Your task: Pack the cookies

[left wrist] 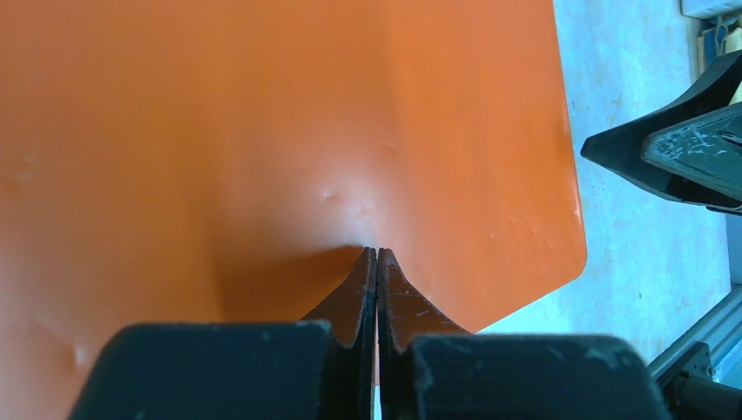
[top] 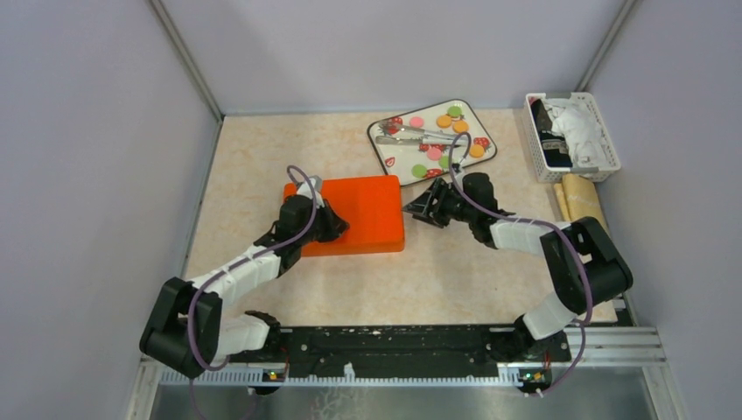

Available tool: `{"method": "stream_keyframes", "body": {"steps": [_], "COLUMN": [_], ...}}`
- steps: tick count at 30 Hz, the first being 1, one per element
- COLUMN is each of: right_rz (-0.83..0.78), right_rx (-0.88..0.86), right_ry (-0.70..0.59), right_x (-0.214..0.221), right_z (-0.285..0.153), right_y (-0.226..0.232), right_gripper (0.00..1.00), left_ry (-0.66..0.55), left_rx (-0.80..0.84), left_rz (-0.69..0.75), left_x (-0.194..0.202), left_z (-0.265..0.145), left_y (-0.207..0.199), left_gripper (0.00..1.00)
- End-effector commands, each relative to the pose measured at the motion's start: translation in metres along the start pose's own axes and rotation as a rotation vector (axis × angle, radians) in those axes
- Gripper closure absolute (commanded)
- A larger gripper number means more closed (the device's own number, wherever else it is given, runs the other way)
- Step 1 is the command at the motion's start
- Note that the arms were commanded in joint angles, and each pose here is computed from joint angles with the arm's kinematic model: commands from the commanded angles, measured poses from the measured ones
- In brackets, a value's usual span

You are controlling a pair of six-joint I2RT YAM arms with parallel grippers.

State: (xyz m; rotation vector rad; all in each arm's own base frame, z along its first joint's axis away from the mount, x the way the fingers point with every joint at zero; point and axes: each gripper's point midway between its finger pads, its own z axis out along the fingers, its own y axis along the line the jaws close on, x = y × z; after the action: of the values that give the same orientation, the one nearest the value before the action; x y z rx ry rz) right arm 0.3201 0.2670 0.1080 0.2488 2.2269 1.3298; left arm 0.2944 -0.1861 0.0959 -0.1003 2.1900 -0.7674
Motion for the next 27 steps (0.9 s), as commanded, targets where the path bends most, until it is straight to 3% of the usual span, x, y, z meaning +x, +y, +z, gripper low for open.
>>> {"method": "stream_keyframes", "body": {"steps": [1,6,12,16,20,23,27], "right_rz": [-0.077,-0.124,-0.182,-0.215,-0.257,-0.28,-0.294], "right_rx": [0.073,0.181,0.292,0.388,0.475,0.509,0.54], "right_ry": [-0.06,-0.079,-0.078,-0.076,-0.056,-0.028,0.018], "right_x": [-0.017,-0.023,-0.028,-0.039,-0.046,-0.047,-0.044], "right_z": [-0.008,-0.016,-0.02,-0.019,-0.015,-0.011,0.0], "right_y": [0.001,-0.011,-0.021,-0.031,-0.04,-0.045,-0.05], "right_gripper": [0.47,0.48,0.56,0.67,0.84,0.97,1.0], "left_ry": [-0.017,-0.083,-0.31,-0.384,-0.387,-0.349,-0.328], "left_rx": [0.066,0.05,-0.281,-0.515,-0.715,-0.85,-0.92], "left_rz": [0.039,0.051,-0.054,-0.123,-0.23,-0.307,-0.362], "left_x": [-0.01,-0.044,-0.121,-0.15,-0.148,-0.126,-0.098], "left_z": [0.007,-0.005,-0.068,-0.104,-0.12,-0.118,-0.107], "left_y": [-0.015,-0.031,0.0,0.044,0.099,0.13,0.154], "left_gripper": [1.0,1.0,1.0,1.0,1.0,1.0,1.0]}}
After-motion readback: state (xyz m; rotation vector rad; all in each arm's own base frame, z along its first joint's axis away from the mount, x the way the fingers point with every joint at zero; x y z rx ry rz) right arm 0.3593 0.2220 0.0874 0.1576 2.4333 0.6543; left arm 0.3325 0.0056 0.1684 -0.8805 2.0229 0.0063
